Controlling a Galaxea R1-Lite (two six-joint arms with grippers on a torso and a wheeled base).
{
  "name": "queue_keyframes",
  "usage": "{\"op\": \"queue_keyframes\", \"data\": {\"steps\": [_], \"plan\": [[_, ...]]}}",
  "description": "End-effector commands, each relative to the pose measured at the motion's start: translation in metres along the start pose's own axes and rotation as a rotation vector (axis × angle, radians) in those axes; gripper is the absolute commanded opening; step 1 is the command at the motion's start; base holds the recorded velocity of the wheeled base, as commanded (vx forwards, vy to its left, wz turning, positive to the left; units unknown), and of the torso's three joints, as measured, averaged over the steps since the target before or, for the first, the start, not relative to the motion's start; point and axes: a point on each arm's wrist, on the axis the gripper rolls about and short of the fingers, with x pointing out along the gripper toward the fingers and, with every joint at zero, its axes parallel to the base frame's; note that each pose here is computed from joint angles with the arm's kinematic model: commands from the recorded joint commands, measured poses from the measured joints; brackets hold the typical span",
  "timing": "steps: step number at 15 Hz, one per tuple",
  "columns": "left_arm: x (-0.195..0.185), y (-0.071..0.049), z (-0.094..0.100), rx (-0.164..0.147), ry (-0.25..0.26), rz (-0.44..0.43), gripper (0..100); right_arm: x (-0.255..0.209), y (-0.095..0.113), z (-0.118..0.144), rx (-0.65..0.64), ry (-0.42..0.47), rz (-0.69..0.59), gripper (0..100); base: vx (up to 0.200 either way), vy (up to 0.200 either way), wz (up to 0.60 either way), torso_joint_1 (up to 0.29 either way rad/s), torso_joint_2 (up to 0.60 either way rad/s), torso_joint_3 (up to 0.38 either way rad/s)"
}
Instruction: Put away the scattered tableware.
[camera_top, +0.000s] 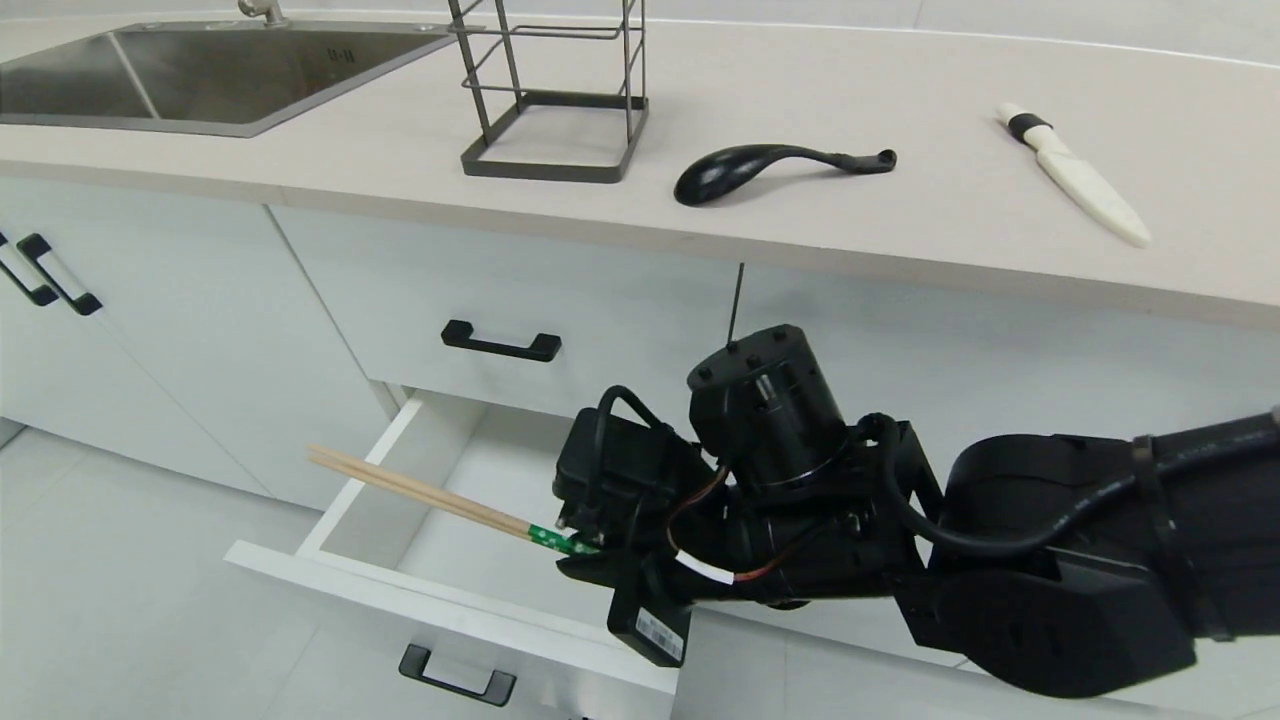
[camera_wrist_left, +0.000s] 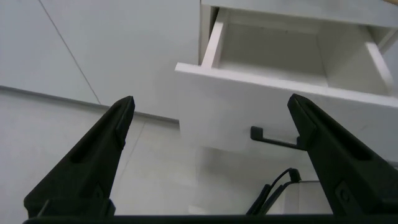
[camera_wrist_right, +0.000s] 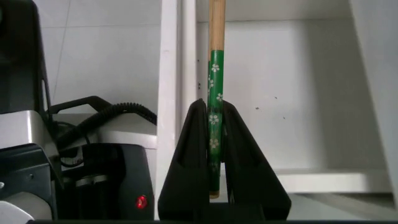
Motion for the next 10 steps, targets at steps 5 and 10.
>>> {"op": "queue_keyframes", "data": {"steps": [5,10], "plan": [[0.000,0.000,0.000,0.000,0.002,0.000,100,0.020,0.008,0.009,-0.026,0.016,-0.051,0,0.000,0.000,0.00,-0.015,0.14,0.035],[0.000,0.000,0.000,0.000,0.002,0.000,100,0.031,0.004,0.009,-0.027,0.052,-0.150,0,0.000,0.000,0.00,0.000,0.00,0.020]]}}
